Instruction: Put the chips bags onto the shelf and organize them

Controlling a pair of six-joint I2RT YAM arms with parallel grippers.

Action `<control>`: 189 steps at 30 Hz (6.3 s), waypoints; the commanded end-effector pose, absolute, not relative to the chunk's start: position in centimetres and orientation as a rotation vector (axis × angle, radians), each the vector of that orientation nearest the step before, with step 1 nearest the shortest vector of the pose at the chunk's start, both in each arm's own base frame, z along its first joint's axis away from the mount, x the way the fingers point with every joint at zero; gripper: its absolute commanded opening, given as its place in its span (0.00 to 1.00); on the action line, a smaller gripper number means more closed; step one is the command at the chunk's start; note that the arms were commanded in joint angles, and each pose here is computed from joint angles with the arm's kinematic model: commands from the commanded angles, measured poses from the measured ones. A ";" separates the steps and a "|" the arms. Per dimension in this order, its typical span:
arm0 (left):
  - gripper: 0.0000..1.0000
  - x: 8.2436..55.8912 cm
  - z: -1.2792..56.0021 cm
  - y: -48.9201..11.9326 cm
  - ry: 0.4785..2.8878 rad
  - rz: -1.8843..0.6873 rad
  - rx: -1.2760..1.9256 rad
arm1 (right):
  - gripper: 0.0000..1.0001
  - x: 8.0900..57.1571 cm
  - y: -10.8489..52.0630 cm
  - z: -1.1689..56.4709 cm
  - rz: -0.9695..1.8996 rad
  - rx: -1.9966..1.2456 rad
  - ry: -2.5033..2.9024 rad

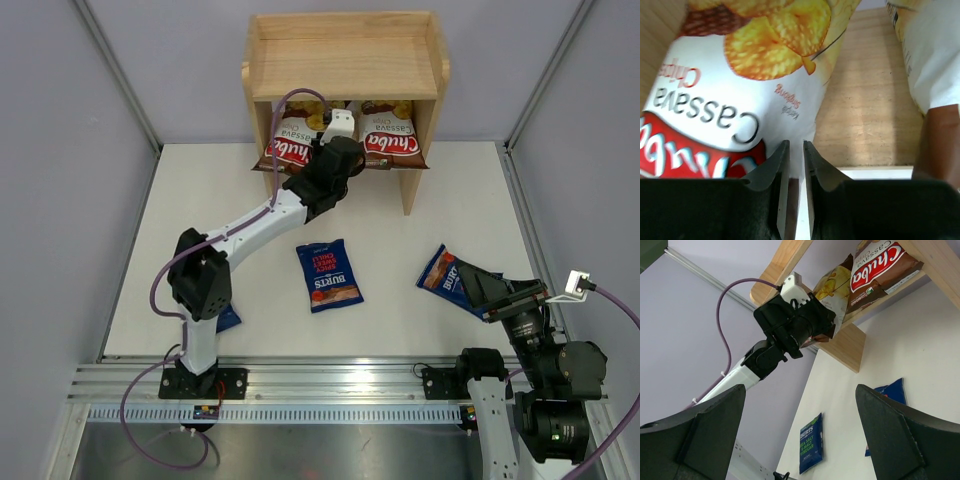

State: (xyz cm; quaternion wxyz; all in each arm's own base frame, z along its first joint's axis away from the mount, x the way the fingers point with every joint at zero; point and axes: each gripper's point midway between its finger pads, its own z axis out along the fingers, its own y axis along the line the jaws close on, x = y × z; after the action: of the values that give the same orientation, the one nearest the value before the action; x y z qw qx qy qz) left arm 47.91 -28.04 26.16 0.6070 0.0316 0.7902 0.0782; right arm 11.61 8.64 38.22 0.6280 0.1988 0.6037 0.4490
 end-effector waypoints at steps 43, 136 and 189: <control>0.09 39.9 27.1 -27.2 1.903 -0.411 -0.075 | 0.99 11.1 8.7 39.6 1.037 0.421 1.336; 0.39 33.1 0.5 -22.8 2.401 -0.266 -0.190 | 0.99 15.3 13.5 33.6 1.239 0.165 1.618; 0.00 24.4 53.2 -23.3 1.259 -1.432 -0.707 | 0.84 19.5 28.6 41.6 1.544 -0.275 1.138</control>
State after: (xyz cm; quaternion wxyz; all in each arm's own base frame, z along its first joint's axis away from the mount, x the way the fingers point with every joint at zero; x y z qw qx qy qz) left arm 24.91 -23.88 50.13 0.5458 -0.2589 0.5861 -0.5400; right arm 19.06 28.82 37.76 0.5086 -0.1136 0.5390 0.6617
